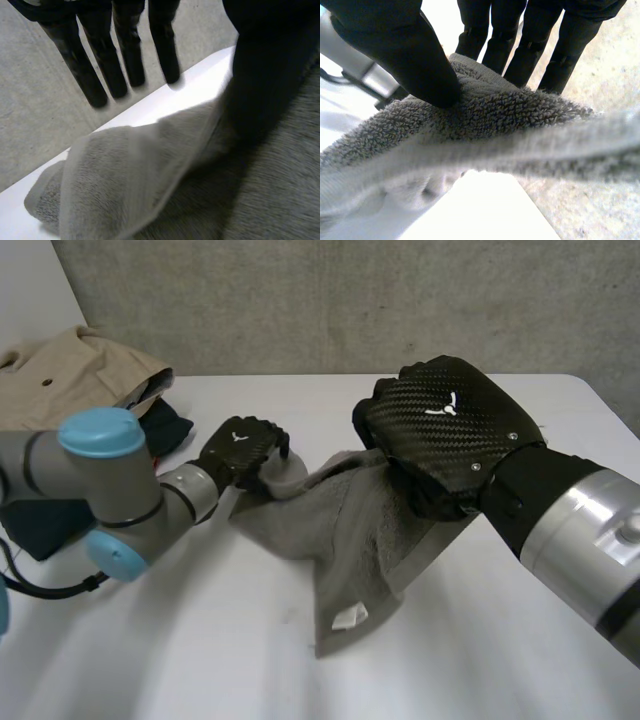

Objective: Fold the laundry.

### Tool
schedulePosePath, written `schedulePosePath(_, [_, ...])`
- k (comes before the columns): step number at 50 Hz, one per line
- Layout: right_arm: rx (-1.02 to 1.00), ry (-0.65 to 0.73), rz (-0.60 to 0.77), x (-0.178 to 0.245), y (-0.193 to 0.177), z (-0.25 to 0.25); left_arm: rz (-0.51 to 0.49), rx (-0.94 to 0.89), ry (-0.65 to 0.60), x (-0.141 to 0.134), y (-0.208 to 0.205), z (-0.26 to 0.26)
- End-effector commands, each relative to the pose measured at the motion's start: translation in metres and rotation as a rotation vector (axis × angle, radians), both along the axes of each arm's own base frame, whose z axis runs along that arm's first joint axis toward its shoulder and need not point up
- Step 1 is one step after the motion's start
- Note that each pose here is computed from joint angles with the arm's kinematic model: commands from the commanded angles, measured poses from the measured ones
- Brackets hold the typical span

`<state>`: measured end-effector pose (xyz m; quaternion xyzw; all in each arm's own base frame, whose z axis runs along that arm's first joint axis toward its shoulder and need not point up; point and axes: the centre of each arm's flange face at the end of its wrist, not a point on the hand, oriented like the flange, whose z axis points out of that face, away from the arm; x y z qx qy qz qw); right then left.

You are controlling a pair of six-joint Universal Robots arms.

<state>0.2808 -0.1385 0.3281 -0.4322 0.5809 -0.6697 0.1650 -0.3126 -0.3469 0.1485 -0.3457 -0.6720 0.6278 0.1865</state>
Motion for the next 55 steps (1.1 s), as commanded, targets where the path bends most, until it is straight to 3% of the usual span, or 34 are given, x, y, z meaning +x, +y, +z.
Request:
schedulePosePath(1, [0.012, -0.001, -0.015, -0.003, 0.002, 0.002, 0.055, -0.032, 0.041, -0.013, -0.004, -0.006])
schedulePosePath(8, [-0.002, 0.041, -0.113, -0.015, -0.022, -0.002, 0.100, -0.019, 0.021, -0.007, 0.006, -0.004])
schedulePosePath(13, [0.008, 0.191, -0.296, -0.040, -0.079, -0.028, 0.168, -0.133, 0.046, 0.013, 0.015, 0.055])
schedulePosePath(18, [-0.009, 0.262, -0.339, -0.045, -0.100, -0.035, 0.181, -0.270, 0.097, 0.034, 0.055, 0.127])
schedulePosePath(22, [-0.011, 0.297, -0.342, -0.042, -0.112, -0.043, 0.172, -0.322, 0.127, 0.043, 0.087, 0.155])
schedulePosePath(28, [0.020, 0.347, -0.324, -0.033, -0.137, -0.069, 0.171, -0.288, 0.062, 0.041, 0.092, 0.134])
schedulePosePath(32, [-0.026, 0.357, -0.336, -0.024, -0.165, -0.078, 0.183, -0.330, -0.107, 0.026, 0.059, 0.101])
schedulePosePath(34, [-0.100, 0.329, -0.396, -0.019, -0.189, -0.075, 0.223, -0.400, -0.197, 0.018, 0.028, 0.091])
schedulePosePath(38, [-0.343, 0.187, -0.528, -0.011, -0.230, -0.042, 0.293, -0.607, -0.240, -0.001, -0.019, 0.112])
schedulePosePath(40, [-0.465, 0.100, -0.577, -0.009, -0.244, -0.024, 0.318, -0.710, -0.200, -0.009, -0.036, 0.133])
schedulePosePath(41, [-0.596, 0.007, -0.615, -0.007, -0.254, -0.004, 0.340, -0.806, -0.140, -0.014, -0.047, 0.155])
schedulePosePath(45, [-0.861, -0.158, -0.668, -0.005, -0.260, 0.034, 0.381, -1.041, 0.053, -0.017, -0.055, 0.218])
schedulePosePath(49, [-0.894, -0.161, -0.663, -0.003, -0.258, 0.038, 0.354, -1.125, 0.167, -0.018, -0.044, 0.245])
schedulePosePath(55, [-0.774, -0.064, -0.636, -0.006, -0.251, 0.014, 0.319, -0.993, 0.145, -0.009, -0.032, 0.221])
